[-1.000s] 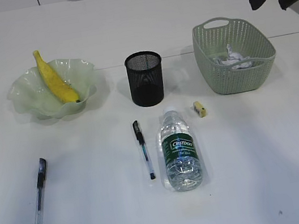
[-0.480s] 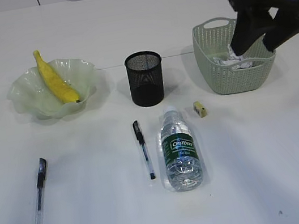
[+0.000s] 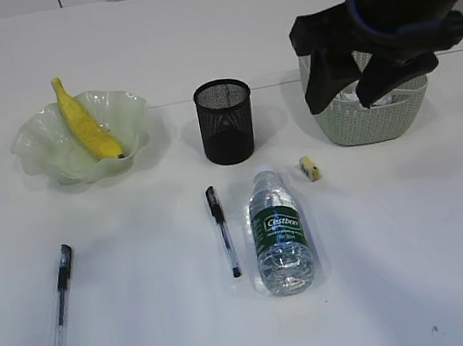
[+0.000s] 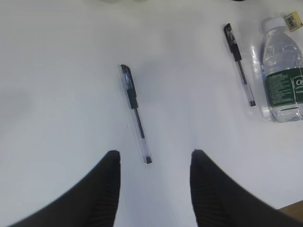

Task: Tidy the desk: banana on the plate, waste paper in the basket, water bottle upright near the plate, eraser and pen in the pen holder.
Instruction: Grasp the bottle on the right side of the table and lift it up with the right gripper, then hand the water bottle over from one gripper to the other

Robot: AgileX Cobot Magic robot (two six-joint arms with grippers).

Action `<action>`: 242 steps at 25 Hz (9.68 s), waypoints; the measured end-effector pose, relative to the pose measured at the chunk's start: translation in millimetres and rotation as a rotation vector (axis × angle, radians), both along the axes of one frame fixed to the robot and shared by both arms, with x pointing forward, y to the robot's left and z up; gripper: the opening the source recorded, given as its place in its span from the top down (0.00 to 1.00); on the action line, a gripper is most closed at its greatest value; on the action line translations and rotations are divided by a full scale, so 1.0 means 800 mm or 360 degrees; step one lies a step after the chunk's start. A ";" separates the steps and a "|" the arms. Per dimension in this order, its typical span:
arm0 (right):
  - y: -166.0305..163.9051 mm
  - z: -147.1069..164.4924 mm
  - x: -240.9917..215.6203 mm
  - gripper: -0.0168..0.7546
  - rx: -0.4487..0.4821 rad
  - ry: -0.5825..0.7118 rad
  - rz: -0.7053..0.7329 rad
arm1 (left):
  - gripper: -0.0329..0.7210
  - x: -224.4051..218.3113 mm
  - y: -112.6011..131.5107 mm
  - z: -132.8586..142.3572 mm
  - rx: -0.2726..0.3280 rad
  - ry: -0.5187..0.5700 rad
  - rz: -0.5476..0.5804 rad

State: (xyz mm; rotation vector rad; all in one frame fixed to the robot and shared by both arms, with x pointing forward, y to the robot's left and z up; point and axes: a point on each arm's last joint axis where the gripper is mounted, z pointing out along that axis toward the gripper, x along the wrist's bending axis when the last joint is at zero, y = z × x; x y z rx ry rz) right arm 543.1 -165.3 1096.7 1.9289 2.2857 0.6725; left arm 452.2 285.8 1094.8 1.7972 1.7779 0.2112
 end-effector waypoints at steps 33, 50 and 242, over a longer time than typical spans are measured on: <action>0.062 -0.157 0.154 0.40 -0.0149 0.0451 -0.0128 | 0.51 0.002 0.002 0.001 0.0022 -0.0038 0.0015; 0.092 -0.161 0.137 0.24 -0.0192 0.0493 -0.0122 | 0.51 0.006 0.003 0.003 0.0027 -0.0085 0.0035; 0.077 0.062 -0.036 0.50 0.0655 -0.1516 0.0857 | 0.18 -0.035 -0.190 -0.028 -0.0198 -0.1477 -0.0553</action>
